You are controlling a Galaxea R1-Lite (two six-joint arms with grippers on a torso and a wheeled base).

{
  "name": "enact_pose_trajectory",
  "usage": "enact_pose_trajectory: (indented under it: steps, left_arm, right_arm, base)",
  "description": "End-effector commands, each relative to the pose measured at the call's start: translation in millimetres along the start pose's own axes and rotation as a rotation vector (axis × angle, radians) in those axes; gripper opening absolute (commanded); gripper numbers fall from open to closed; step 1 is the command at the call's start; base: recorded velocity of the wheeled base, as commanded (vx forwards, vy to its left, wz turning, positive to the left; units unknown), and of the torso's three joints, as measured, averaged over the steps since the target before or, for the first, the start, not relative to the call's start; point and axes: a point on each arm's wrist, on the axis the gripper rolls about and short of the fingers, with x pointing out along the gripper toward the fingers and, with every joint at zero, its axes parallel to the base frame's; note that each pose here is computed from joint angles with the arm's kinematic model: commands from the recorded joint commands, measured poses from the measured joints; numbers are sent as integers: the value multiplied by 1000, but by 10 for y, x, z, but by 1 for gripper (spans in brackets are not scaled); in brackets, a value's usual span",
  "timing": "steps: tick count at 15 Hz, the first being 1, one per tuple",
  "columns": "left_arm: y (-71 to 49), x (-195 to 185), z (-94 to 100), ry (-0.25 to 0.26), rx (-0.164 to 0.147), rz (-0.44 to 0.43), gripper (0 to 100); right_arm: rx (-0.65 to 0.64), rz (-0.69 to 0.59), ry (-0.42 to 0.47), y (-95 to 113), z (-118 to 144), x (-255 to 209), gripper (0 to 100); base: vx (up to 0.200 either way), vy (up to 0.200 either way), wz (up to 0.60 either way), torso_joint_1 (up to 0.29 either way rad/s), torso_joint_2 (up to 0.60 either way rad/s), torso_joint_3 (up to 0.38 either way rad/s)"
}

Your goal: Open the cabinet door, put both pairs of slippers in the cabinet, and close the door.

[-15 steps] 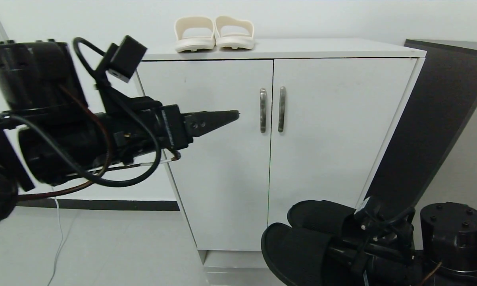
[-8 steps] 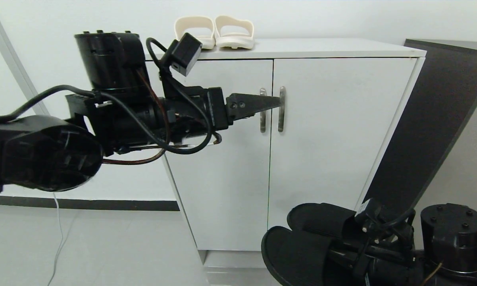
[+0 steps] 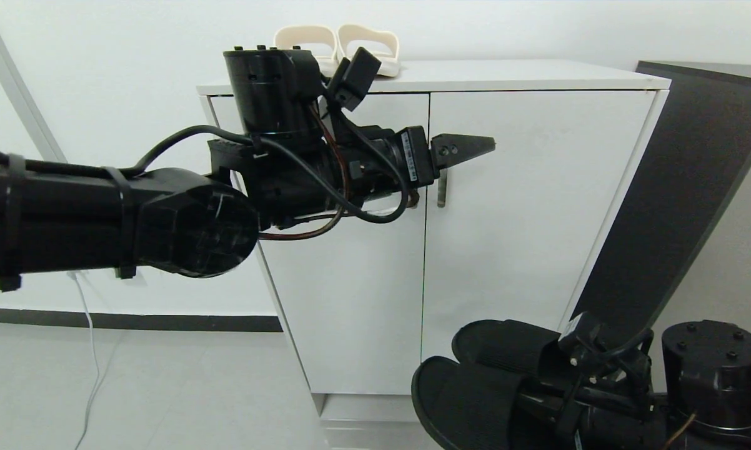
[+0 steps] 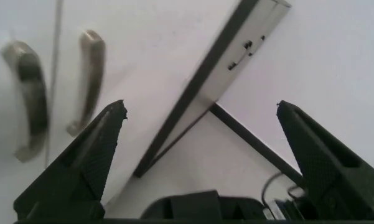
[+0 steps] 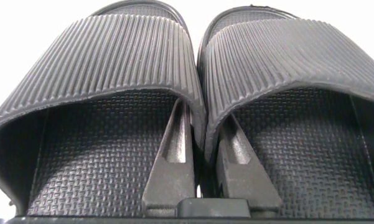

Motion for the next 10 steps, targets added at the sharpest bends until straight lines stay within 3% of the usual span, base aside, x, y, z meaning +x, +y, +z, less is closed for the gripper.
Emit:
enact_pose_trajectory:
  steps: [1,5,6,10]
  left_arm:
    - [69,82,-6,-10,-1,30,100]
    - [175,104,-58,11,2,97,100]
    - [255,183,-120,9,39,156,100]
    - [307,279,-121,23,37,170,100]
  right_arm:
    - [-1,1,4,1,-6,6,0]
    - [-2,-1,1,0,-1,7,0]
    - [-2,2,3,4,-4,6,0]
    - [-1,1,4,1,-7,8,0]
  base:
    - [0,0,0,0,0,0]
    - [0,0,0,0,0,0]
    - [0,0,0,0,0,0]
    - [0,0,0,0,0,0]
